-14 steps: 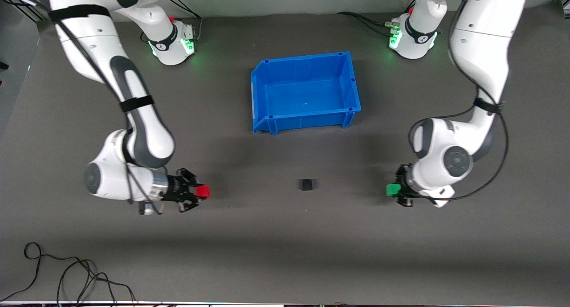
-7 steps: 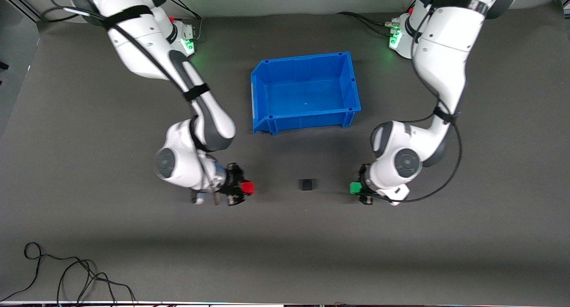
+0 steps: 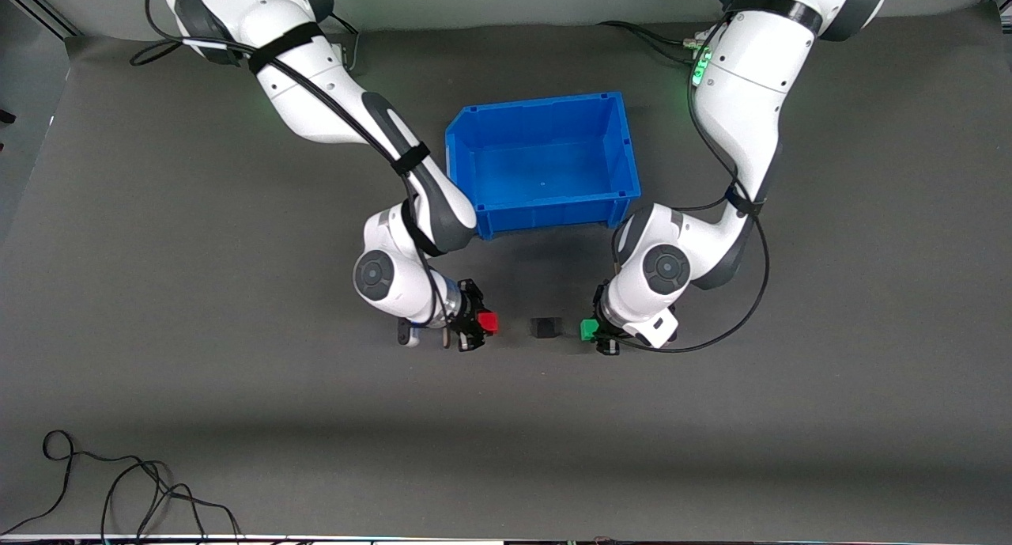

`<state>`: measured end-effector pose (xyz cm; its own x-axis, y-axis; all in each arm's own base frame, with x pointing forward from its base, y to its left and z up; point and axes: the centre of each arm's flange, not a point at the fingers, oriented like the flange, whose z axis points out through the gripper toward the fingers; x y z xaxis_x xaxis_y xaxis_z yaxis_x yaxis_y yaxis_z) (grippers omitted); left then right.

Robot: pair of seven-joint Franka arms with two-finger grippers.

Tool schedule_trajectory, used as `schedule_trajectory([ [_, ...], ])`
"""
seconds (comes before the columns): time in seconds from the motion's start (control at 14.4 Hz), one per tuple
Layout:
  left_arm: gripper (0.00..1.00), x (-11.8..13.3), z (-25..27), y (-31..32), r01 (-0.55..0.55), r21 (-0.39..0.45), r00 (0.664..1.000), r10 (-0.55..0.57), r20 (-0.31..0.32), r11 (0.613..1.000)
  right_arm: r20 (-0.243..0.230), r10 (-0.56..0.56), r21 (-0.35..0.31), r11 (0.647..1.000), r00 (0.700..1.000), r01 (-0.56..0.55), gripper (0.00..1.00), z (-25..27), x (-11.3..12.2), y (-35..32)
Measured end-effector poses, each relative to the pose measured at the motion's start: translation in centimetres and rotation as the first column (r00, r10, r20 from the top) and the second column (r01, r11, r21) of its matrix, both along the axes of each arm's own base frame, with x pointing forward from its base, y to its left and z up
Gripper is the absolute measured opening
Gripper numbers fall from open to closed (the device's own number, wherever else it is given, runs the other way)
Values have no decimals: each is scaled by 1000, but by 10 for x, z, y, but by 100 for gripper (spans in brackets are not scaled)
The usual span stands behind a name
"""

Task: Attach green and red cubes to black cube
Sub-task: 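Carry the red cube and the green cube toward the black cube, then set the red and green cubes down beside the black cube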

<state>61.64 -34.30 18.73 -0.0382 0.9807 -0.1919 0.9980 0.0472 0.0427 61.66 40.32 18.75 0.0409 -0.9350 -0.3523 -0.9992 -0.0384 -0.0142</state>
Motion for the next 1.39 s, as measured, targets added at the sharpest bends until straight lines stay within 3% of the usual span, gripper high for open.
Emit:
schedule_trajectory([
  [0.69, 37, -3, -7, -36, -1, -13, 1000, 1, 7, 1000, 29, 43, 11, 999, 999, -43, 40, -15, -7, 41],
  [1.39, 37, -4, -7, -41, 5, -13, 1000, -4, 10, 1000, 104, 31, 43, 998, 994, -35, 40, -20, -13, 62],
])
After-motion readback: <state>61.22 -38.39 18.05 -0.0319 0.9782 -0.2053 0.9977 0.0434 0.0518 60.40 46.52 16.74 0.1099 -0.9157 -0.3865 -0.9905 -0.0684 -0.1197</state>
